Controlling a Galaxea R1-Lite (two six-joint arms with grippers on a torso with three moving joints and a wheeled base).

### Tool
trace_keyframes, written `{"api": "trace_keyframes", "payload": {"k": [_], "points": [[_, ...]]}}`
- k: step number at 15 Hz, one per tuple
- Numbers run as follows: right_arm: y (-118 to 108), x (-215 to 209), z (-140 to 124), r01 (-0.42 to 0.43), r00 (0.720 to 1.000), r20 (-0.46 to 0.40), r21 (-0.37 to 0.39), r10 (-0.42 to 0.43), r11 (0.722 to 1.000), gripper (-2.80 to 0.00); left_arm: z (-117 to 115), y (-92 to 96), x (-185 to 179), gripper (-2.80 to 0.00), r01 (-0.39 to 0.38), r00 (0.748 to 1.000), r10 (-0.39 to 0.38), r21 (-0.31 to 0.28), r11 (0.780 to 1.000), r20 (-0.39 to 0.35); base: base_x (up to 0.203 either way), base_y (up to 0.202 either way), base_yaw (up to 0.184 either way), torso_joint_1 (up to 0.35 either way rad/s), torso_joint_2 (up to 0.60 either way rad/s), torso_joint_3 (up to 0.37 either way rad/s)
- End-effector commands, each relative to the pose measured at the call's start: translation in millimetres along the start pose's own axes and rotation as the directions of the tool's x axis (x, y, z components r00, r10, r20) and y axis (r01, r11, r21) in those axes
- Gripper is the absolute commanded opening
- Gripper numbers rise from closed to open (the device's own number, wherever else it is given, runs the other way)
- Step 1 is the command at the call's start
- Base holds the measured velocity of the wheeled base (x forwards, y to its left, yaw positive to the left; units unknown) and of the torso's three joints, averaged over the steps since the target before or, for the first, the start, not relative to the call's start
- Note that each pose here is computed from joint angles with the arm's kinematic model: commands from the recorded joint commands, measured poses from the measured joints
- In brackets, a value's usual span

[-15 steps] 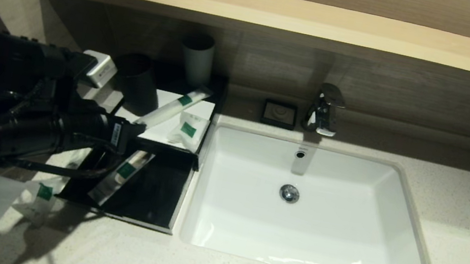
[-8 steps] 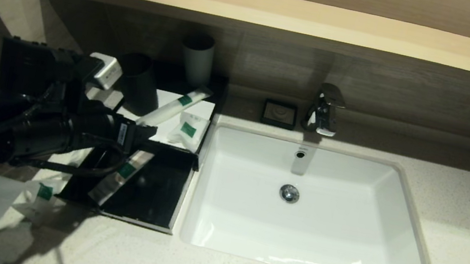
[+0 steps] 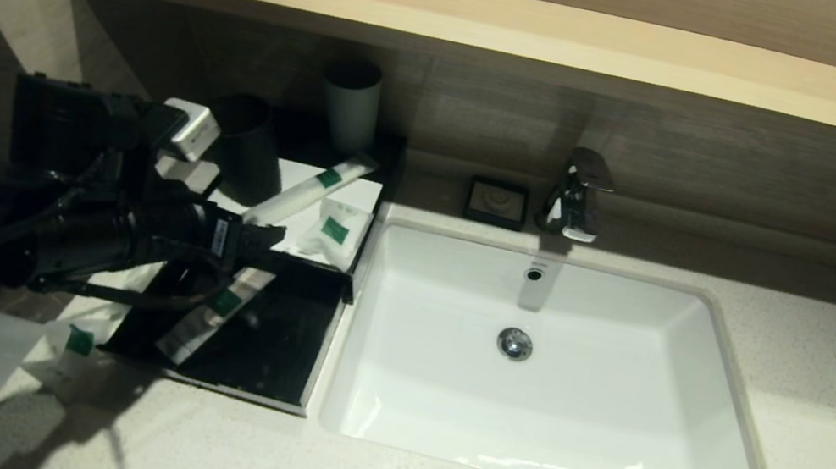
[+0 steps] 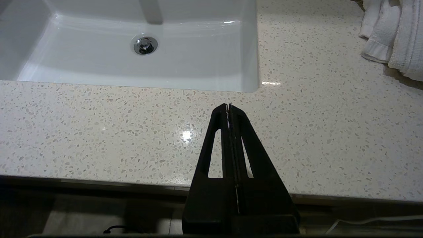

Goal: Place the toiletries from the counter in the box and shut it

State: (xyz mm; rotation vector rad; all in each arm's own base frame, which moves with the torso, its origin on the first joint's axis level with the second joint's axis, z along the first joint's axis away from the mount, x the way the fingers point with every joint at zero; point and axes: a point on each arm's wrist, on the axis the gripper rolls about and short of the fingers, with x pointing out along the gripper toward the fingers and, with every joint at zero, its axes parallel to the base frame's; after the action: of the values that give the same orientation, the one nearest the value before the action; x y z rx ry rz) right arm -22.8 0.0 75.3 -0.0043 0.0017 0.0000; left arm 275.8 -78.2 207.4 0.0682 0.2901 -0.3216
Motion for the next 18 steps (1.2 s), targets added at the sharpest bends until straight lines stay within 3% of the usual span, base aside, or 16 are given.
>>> {"api": "trace_keyframes", "payload": {"k": [1,18], "points": [[0,0,0,-0.002,1.000,0.000,0.000,0.002,1.000,-2.80,-2,2.0,2,0.00,-0.003,1.000,0.003,-0.002,1.000,-0.006,0.000,0.000,0.000,0.000,0.00,0.000],[0,0,0,-0.002,1.000,0.000,0.000,0.002,1.000,-2.80,-9,2.8,22,0.00,-0.003,1.000,0.003,-0.003,1.000,0.006,0.000,0.000,0.000,0.000,0.00,0.000]]}}
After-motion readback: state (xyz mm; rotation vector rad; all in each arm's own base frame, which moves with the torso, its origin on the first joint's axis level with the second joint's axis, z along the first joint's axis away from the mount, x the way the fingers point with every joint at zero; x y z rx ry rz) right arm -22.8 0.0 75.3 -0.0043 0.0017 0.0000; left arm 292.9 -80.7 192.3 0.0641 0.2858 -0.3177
